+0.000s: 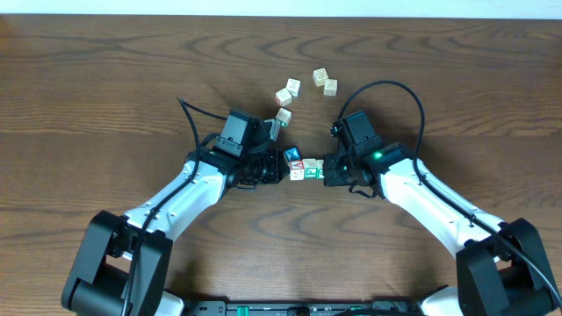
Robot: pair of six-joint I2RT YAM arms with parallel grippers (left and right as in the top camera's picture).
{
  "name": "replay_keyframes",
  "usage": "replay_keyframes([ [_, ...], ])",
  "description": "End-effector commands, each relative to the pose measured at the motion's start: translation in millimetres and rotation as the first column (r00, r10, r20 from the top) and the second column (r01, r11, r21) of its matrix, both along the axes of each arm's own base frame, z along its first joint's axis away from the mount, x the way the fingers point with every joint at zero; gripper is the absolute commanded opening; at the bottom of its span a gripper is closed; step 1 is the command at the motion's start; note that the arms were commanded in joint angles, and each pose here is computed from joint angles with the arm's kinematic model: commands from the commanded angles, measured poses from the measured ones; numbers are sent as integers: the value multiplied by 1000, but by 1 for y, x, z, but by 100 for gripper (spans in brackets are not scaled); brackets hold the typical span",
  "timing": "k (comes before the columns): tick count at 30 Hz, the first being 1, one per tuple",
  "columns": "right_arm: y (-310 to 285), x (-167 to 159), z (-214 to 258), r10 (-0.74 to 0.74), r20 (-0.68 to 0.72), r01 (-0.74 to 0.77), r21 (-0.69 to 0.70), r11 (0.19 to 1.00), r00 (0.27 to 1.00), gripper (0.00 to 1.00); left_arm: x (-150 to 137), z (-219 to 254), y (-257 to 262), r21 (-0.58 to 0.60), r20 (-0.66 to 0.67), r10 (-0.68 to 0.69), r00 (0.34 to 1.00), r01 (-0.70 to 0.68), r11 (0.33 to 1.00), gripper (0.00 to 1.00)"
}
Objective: Lift 3 blocks
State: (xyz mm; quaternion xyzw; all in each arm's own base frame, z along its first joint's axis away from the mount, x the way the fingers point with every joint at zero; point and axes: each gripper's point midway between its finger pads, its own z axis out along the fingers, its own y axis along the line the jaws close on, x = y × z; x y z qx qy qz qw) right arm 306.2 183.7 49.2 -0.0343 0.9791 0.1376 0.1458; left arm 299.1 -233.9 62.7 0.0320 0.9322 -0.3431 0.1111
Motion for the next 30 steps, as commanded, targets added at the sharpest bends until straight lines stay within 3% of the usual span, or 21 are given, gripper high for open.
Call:
replay_keyframes([
  [1, 51, -10, 17, 133, -11, -130, 166, 978, 991, 1, -17, 11, -30, -88, -15, -109, 994, 108, 990, 7],
  [30, 61, -12, 10, 158, -16, -152, 179, 972, 987, 1, -24, 8, -38, -61, -4, -131, 991, 130, 990, 7],
])
